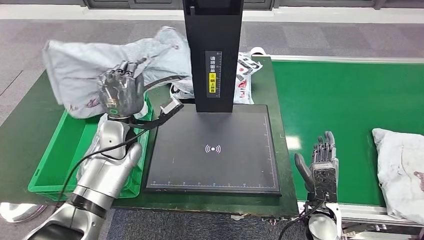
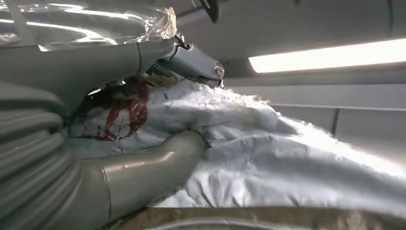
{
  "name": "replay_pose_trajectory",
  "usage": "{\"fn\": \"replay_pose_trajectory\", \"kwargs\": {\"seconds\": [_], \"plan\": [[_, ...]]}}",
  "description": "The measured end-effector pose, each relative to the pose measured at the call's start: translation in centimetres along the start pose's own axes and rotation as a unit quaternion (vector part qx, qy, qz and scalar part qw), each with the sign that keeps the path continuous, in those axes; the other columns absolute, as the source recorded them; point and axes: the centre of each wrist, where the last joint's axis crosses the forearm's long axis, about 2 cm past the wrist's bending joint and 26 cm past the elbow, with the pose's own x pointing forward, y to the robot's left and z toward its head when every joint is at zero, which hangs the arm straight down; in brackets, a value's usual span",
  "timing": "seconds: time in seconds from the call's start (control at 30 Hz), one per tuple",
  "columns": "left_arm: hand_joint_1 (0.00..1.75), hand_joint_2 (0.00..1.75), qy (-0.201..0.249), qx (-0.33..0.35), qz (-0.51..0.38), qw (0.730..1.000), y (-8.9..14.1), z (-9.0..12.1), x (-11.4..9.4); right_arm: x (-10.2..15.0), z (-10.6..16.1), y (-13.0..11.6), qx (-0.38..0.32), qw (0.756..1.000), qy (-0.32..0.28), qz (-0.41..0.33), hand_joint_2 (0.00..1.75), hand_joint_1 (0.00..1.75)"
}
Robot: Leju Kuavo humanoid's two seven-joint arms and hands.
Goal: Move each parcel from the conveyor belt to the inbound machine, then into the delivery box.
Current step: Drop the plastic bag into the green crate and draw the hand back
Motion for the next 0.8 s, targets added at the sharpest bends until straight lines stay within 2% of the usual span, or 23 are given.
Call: {"fn": "replay_pose_trajectory", "kwargs": {"seconds": [0.13, 0.33, 0.5, 0.67, 0.7, 0.8], "plan": [[1.75, 1.75, -0.009, 0.001, -0.018, 1.000, 0.1, 0.4, -1.3, 0.1, 0.0, -0.1, -0.002, 1.000, 0.000, -0.002, 1.75, 0.00], [1.75, 1.75, -0.014, 0.003, -0.028, 0.999, 0.2, 0.5, -2.1, 0.2, 0.0, -0.1, -0.001, 1.000, -0.001, -0.004, 1.75, 0.00], [1.75, 1.75, 0.028, -0.016, -0.050, 0.998, -0.5, 1.4, -3.2, 0.4, 0.4, -0.1, 0.000, 1.000, 0.001, -0.007, 1.75, 0.00], [1.75, 1.75, 0.046, -0.074, -0.092, 0.992, -2.4, 3.5, -6.3, 0.6, 1.1, -0.6, 0.001, 1.000, 0.007, -0.005, 1.75, 0.00], [1.61, 1.75, 0.059, -0.092, -0.103, 0.989, -2.9, 4.2, -7.1, 0.6, 1.1, -0.7, 0.002, 1.000, 0.008, -0.005, 1.75, 0.00], [0.43, 1.75, 0.100, -0.154, -0.130, 0.974, -4.0, 6.6, -9.6, 0.6, 1.1, -0.9, 0.002, 1.000, 0.012, -0.003, 1.75, 0.00]]}}
